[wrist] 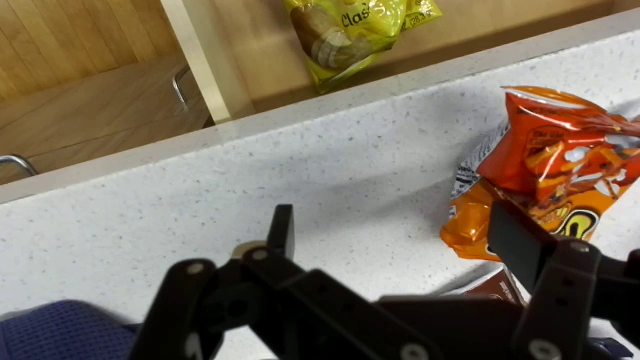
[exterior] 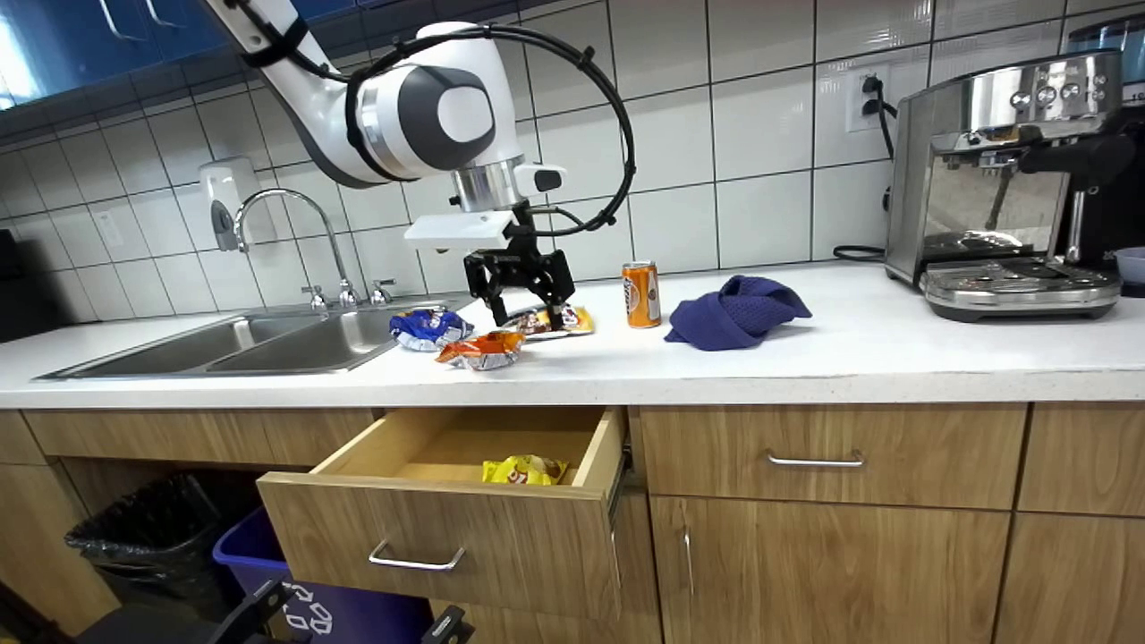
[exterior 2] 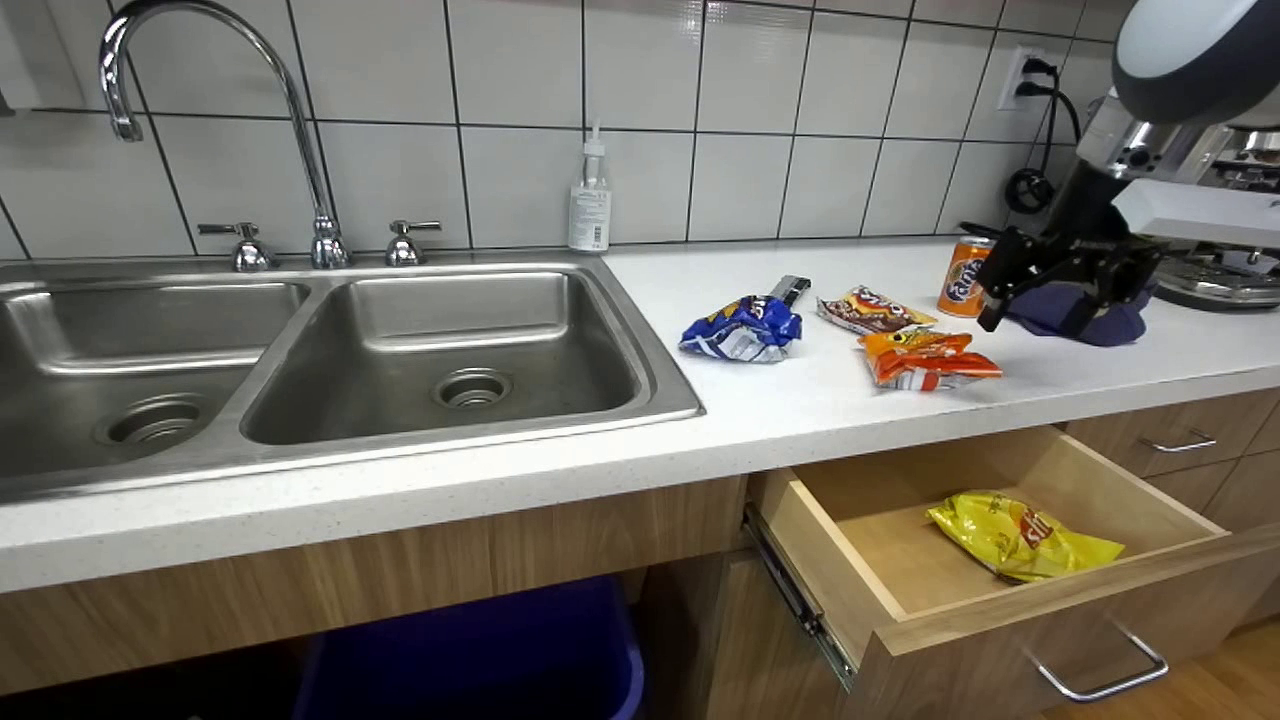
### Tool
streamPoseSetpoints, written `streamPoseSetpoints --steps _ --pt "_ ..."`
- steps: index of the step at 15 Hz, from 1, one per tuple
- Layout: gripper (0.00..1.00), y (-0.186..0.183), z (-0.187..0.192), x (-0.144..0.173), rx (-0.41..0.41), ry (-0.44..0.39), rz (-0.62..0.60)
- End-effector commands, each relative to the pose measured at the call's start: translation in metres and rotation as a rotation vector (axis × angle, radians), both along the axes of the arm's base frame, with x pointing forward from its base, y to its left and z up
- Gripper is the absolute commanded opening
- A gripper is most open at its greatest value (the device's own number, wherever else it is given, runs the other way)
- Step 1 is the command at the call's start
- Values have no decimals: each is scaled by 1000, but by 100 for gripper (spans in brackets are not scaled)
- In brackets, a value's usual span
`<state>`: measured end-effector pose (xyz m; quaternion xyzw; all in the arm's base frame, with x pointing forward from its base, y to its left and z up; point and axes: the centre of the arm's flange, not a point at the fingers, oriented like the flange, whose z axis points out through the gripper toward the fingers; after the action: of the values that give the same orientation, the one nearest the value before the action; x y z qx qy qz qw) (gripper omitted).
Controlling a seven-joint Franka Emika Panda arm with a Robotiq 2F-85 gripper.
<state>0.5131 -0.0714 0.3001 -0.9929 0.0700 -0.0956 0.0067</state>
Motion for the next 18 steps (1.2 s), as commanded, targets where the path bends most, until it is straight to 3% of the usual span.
streamPoseSetpoints --steps 1,18 --pt "100 9 2 20 18 -25 24" --pt "100 52 -29 91 6 -36 107"
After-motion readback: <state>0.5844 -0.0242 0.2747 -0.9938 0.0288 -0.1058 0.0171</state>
